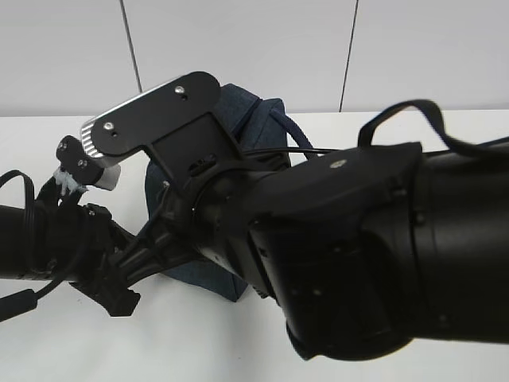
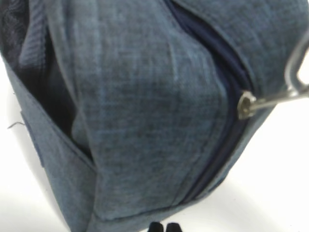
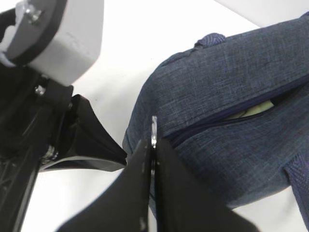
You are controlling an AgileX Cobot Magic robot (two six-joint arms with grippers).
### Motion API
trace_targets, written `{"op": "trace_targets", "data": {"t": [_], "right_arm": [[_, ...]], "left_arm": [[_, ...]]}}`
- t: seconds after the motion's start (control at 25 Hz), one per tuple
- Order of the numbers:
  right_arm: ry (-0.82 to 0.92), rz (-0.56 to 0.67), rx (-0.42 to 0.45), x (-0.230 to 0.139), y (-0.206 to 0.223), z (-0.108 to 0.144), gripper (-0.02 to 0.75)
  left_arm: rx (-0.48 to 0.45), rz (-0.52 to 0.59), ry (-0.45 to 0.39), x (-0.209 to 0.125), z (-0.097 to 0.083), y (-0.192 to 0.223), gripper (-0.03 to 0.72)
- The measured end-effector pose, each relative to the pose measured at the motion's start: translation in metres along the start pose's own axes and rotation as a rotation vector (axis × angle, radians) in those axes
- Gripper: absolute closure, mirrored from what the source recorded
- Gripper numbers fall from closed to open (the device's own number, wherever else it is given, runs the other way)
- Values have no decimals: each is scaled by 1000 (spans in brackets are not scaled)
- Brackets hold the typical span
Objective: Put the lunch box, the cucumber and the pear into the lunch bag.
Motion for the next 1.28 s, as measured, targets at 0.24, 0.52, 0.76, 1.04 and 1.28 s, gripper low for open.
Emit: {"op": "trace_targets", "data": {"t": [0.24,0.52,0.76,1.04,1.28], "right_arm": [[0,0,-2,0,0,0,732],[0,0,-2,0,0,0,732],[0,0,-2,0,0,0,732],[0,0,-2,0,0,0,732],[0,0,-2,0,0,0,732]], "left_arm": [[3,0,1,0,0,-1,678],[39,-22,19,6,1,-10,354],[44,-22,20,6,2,-11,323],[46,-58,37,28,11,-3,327],[43,-74,44,36,13,-1,648]]}}
Point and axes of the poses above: a point on each arm's last joint axis where the gripper is mounted, y pointing out along that axis toward the gripper, z along the wrist's bending axis when the last joint is at zero, x = y × z, the point moved 7 cm from there along y, pointing out along that axis toward the gripper, and after that the axes turned 3 degrees about -y, right-handed, at the moved point
